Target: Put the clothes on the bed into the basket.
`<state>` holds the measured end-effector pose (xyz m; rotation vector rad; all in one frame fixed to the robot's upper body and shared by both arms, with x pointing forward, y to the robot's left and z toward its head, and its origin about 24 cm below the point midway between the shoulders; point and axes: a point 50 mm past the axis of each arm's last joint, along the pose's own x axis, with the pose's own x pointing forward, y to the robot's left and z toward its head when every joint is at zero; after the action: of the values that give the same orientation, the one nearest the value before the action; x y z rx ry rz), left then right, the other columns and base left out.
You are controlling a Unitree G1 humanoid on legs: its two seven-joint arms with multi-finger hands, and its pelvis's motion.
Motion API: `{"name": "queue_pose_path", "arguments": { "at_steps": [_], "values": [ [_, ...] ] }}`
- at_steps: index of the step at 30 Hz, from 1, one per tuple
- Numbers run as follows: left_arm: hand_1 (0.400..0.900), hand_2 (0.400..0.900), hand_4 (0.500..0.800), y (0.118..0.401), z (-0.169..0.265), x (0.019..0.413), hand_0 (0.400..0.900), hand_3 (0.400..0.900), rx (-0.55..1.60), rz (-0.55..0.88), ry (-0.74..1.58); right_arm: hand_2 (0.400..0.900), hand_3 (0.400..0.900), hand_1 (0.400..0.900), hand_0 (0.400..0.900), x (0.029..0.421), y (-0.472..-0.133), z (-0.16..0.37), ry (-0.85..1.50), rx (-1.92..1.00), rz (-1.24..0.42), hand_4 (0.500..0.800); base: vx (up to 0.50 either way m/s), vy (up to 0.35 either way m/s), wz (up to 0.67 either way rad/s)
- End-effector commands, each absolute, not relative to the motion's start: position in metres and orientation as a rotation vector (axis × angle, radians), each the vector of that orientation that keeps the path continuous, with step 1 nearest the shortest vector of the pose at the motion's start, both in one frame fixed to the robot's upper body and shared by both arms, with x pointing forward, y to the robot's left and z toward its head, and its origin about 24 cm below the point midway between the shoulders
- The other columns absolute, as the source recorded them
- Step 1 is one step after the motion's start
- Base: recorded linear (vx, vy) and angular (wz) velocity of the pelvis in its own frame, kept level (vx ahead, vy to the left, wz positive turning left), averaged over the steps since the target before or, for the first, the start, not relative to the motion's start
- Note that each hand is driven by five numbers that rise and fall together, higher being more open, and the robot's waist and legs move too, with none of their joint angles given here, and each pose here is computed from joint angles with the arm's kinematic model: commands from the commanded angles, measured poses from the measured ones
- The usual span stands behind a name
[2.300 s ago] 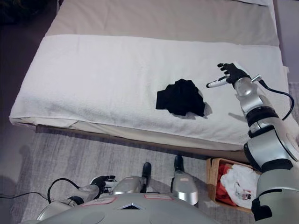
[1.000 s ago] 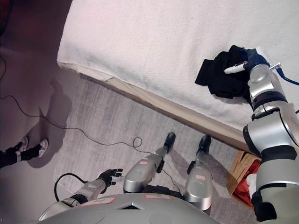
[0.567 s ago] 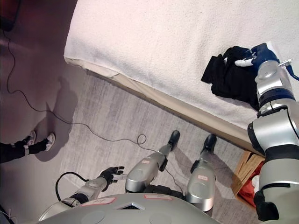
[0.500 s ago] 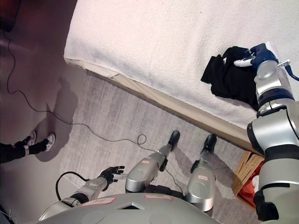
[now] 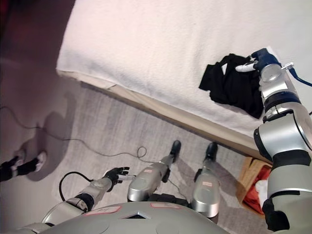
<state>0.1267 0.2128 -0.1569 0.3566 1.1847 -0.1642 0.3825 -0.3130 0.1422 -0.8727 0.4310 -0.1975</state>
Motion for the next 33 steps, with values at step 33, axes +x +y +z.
{"name": "queue_pose_path", "arguments": {
  "at_steps": [33],
  "values": [
    [0.9, 0.9, 0.8, 0.31, -0.144, 0.055, 0.9, 0.9, 0.44, 0.099, 1.447, 0.4, 0.4, 0.4, 0.4, 0.317, -0.429, 0.246, 0.474, -1.045, -0.577, 0.5, -0.011, 0.021, -0.55]
  ]
}}
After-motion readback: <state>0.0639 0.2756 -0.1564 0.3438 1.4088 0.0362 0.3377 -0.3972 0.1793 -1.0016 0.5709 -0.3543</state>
